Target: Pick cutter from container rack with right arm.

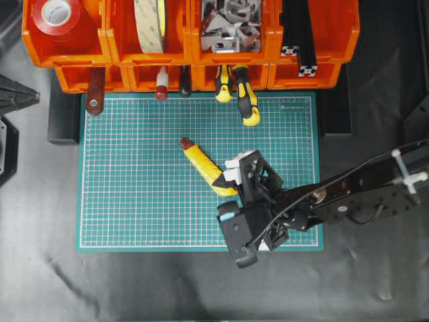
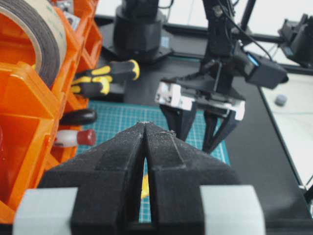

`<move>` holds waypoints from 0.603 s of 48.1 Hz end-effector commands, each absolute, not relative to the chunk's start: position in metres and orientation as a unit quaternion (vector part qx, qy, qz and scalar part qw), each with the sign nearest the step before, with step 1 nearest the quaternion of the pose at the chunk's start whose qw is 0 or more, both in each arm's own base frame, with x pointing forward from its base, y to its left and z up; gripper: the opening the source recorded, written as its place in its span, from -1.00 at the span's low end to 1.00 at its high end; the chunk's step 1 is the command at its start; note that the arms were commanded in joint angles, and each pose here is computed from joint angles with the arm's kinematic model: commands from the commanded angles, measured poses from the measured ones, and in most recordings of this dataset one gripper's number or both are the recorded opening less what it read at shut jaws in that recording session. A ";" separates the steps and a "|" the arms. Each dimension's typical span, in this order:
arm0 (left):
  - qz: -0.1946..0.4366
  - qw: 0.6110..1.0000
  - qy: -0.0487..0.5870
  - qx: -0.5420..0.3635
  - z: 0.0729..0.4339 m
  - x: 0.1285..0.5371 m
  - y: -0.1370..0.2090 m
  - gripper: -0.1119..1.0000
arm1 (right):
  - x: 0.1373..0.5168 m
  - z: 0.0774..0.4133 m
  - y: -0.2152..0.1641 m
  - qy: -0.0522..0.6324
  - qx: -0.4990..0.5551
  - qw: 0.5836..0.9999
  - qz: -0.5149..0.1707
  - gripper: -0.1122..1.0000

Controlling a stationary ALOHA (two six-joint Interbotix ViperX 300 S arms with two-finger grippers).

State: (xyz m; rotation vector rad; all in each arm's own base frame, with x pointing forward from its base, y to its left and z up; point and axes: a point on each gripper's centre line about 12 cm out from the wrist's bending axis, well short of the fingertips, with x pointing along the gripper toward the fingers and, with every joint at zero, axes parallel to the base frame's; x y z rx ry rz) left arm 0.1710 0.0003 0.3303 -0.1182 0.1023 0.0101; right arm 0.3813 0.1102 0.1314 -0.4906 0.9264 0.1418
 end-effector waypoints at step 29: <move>-0.022 0.995 0.078 -0.055 0.336 0.160 -0.009 -0.81 | 0.293 0.283 0.062 0.262 -0.021 0.965 -0.007 0.59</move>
